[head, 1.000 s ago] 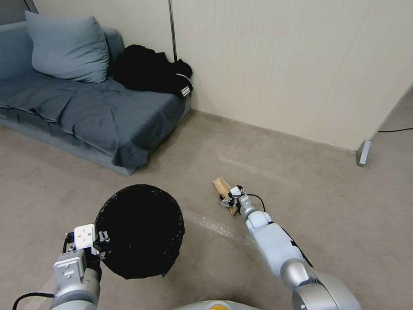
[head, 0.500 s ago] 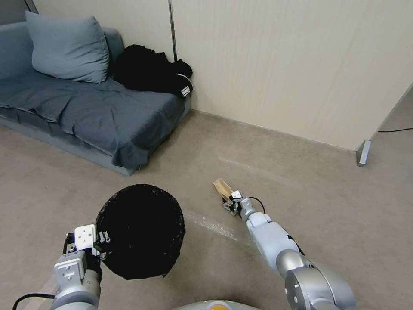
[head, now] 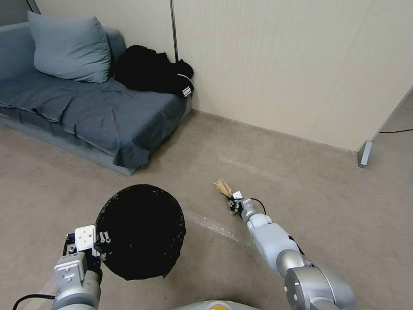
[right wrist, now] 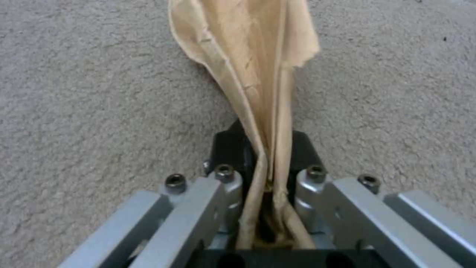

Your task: Pick up the trash bin, then pick up the garbage from the floor and place it into the trash bin.

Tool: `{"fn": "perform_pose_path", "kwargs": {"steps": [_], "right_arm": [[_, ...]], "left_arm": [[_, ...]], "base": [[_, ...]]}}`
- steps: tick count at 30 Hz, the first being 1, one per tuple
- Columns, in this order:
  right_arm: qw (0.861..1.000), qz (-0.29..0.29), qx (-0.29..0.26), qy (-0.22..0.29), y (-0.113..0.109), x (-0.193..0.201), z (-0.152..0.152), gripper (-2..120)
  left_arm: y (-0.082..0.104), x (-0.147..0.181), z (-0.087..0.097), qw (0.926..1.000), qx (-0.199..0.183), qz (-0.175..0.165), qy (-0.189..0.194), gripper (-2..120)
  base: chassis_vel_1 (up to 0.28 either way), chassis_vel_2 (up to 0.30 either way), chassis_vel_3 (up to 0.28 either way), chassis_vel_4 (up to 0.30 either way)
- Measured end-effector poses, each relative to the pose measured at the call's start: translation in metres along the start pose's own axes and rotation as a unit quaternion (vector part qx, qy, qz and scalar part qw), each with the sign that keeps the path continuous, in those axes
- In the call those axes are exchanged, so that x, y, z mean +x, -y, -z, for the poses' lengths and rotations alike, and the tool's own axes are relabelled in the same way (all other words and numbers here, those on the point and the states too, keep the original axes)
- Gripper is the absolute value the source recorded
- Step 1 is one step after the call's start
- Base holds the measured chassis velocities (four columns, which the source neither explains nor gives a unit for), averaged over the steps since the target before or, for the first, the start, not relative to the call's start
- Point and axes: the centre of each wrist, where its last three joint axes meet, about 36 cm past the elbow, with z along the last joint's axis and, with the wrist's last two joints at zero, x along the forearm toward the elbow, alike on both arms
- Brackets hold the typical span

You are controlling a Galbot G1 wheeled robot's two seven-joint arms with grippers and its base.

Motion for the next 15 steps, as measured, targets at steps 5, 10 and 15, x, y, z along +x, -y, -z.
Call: {"fn": "perform_pose_path", "kwargs": {"steps": [5, 10, 15], "right_arm": [[1.0, -0.001, 0.0, 0.0, -0.0004, 0.0004, -0.0008, 3], [1.0, -0.005, 0.002, 0.003, 0.0002, 0.0022, -0.0024, 3], [1.0, -0.01, 0.005, 0.017, 0.0024, 0.0053, -0.0032, 3]], "left_arm": [[0.0, 0.0006, 0.0014, 1.0, 0.001, -0.001, 0.002, 1], [-0.0012, -0.0005, 0.0028, 1.0, 0.001, -0.003, 0.003, 1], [-0.0021, -0.0038, 0.0021, 1.0, 0.0, -0.005, 0.0, 1]], "base": [[0.0, 0.0, 0.0, 0.0], [0.0, 0.0, 0.0, 0.0], [0.0, 0.0, 0.0, 0.0]]}}
